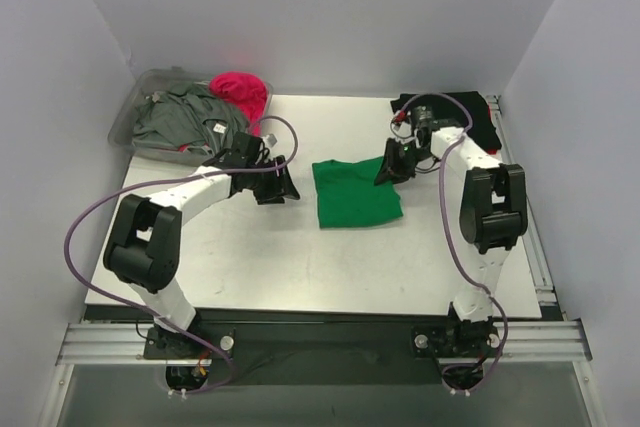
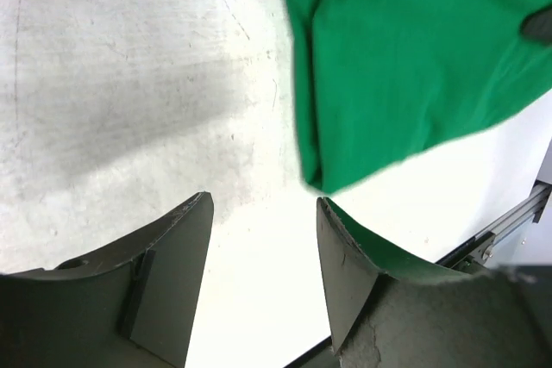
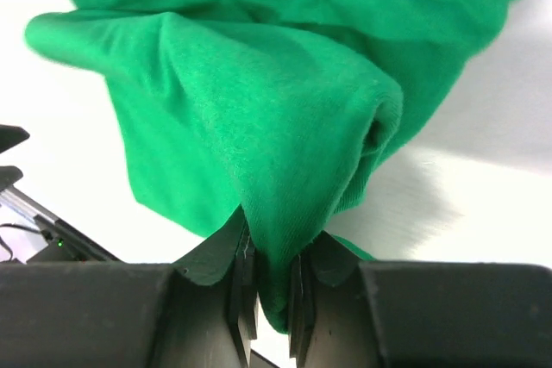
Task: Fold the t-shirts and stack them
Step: Put the neatly folded tshirt into the corner of the board with the right arm
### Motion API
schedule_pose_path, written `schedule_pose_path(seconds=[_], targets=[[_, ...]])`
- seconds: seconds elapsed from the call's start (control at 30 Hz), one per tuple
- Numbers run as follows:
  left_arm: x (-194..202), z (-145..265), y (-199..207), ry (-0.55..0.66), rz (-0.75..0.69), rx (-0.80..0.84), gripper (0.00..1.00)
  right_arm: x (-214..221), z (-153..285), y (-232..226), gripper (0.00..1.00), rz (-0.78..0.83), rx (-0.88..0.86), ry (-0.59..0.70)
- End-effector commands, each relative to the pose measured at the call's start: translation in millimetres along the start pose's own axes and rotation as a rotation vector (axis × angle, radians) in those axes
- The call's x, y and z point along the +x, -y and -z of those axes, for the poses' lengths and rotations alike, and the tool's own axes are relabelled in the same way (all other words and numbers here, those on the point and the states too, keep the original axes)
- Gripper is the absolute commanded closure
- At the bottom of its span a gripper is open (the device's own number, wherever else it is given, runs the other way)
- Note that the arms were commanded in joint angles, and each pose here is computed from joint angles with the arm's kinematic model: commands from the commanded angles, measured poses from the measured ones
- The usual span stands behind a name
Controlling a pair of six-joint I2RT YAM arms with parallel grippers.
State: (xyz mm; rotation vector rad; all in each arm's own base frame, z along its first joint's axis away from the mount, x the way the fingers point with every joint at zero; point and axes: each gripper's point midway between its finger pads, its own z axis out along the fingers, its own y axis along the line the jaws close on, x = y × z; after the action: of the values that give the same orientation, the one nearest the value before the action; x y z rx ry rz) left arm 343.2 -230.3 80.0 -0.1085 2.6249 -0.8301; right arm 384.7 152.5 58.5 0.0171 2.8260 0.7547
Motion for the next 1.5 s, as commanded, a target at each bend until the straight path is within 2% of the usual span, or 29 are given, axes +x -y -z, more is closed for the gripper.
schedule_pose_path(seconds=[0.0,0.03,0.07,0.1,0.17,0.33,0.67,0.77,0.87,1.07,1.3,1.33,1.47], targets=[[-1,16,5,0.045,-0.021,0.007,0.38,-25,45,-4,1.00,0.081,0.028,0.050],[1,16,2,0.044,-0.015,0.003,0.38,-29,48,2,1.00,0.095,0.058,0.048],[6,16,-2,0.036,-0.008,-0.004,0.38,-23,47,12,1.00,0.115,0.093,-0.007],[7,18,-2,0.040,-0.007,-0.005,0.38,-41,59,8,1.00,0.152,0.108,0.028],[13,20,-6,0.038,0.000,-0.014,0.38,-43,57,19,1.00,0.155,0.137,-0.018],[19,28,-12,0.053,0.010,-0.038,0.39,-75,70,33,1.00,0.146,0.174,0.033],[41,43,-25,0.061,0.048,-0.085,0.39,-106,79,72,0.99,0.204,0.308,0.065],[46,49,-27,0.066,0.054,-0.100,0.39,-116,82,75,0.95,0.213,0.324,0.090],[52,52,-33,0.065,0.069,-0.121,0.39,-125,84,68,0.97,0.268,0.288,0.114],[59,62,-37,0.077,0.085,-0.150,0.39,-163,112,75,0.98,0.251,0.392,0.256],[67,72,-46,0.099,0.106,-0.186,0.39,-206,137,62,0.98,0.283,0.396,0.451],[68,73,-47,0.099,0.108,-0.190,0.39,-214,147,73,0.97,0.270,0.407,0.486],[71,78,-49,0.102,0.114,-0.207,0.39,-231,151,76,0.97,0.268,0.405,0.539]])
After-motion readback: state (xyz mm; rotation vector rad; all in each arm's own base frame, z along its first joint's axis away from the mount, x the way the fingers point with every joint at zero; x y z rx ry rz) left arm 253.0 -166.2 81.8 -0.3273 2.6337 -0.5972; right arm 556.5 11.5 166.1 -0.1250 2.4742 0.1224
